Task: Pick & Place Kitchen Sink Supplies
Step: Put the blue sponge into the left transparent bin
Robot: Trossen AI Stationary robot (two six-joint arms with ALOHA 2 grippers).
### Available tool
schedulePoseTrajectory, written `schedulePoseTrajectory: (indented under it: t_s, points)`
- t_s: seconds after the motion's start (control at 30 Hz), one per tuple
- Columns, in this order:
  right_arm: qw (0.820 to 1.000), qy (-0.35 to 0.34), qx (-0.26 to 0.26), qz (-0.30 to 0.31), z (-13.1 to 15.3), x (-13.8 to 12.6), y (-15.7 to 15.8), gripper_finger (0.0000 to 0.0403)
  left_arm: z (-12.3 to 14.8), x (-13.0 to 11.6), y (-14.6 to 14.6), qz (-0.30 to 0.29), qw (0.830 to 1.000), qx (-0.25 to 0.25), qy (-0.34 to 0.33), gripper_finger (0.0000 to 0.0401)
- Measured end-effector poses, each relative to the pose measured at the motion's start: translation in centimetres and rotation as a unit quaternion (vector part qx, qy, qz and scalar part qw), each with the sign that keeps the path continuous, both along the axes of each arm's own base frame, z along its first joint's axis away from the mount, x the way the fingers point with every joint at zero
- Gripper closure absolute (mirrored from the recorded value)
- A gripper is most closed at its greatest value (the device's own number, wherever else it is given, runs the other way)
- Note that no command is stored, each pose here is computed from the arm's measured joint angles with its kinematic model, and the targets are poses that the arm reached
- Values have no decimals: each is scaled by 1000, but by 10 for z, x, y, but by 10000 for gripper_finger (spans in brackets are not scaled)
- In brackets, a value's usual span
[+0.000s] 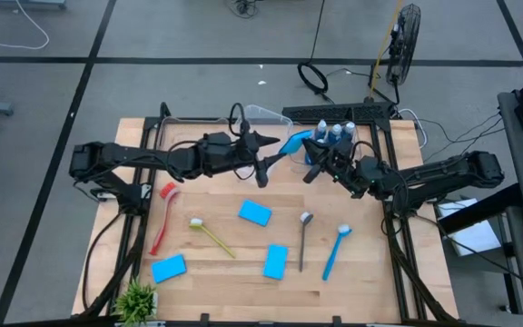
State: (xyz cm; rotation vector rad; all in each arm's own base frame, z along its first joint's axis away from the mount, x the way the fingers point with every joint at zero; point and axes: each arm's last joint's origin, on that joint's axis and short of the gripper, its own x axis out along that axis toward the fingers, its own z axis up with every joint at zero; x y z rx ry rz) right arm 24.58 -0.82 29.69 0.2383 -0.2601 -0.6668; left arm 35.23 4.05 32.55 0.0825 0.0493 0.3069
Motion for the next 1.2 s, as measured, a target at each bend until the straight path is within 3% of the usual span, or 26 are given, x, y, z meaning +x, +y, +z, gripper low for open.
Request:
schedulePoseTrajectory:
  t_s: [0.77,0.9,1.1,1.2]
  points:
    - [998,-18,22,59,-8,11,3,403,-4,3,0,1,1000,-16,-4,194]
    - [998,-18,22,58,-9,11,3,403,-7,3,0,1,1000,-18,9,241]
    - [998,-22,22,58,-8,11,3,403,-8,3,0,1,1000,-21,17,375]
    - [998,-22,22,58,-8,11,3,403,-8,3,1,3,999,-35,13,384]
